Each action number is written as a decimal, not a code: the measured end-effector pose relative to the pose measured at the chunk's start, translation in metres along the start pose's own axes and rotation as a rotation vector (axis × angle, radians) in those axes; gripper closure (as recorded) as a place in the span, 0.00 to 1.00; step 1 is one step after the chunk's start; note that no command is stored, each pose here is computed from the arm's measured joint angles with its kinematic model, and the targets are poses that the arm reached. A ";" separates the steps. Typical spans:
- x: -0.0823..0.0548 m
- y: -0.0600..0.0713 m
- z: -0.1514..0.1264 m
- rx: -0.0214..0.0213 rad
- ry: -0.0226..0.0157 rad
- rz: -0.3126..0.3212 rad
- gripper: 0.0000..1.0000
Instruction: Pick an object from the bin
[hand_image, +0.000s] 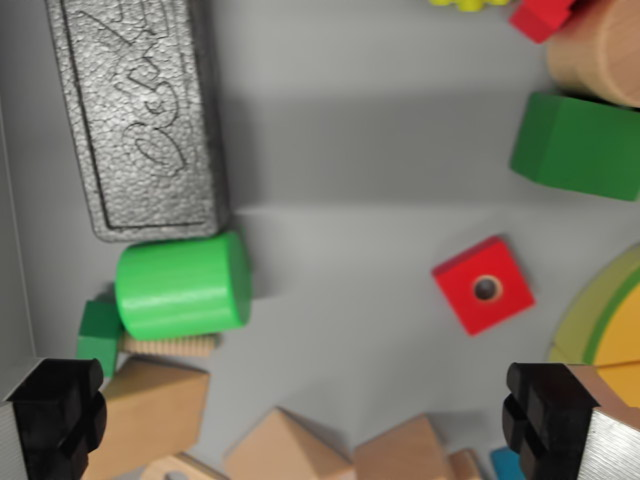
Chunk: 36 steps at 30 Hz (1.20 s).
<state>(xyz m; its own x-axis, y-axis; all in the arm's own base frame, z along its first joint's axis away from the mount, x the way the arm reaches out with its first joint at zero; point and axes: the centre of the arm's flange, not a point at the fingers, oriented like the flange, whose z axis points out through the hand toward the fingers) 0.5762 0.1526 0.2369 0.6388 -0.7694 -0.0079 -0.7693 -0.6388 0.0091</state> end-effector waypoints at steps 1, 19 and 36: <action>-0.003 -0.002 0.003 0.0003 -0.0001 -0.001 0.00; -0.031 -0.026 0.058 0.0047 0.0005 -0.012 0.00; -0.025 -0.026 0.110 0.0126 0.0074 -0.005 0.00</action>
<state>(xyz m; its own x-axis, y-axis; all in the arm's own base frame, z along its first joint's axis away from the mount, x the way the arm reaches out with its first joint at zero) 0.5785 0.1883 0.1272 0.6429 -0.7659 -0.0005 -0.7659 -0.6429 -0.0035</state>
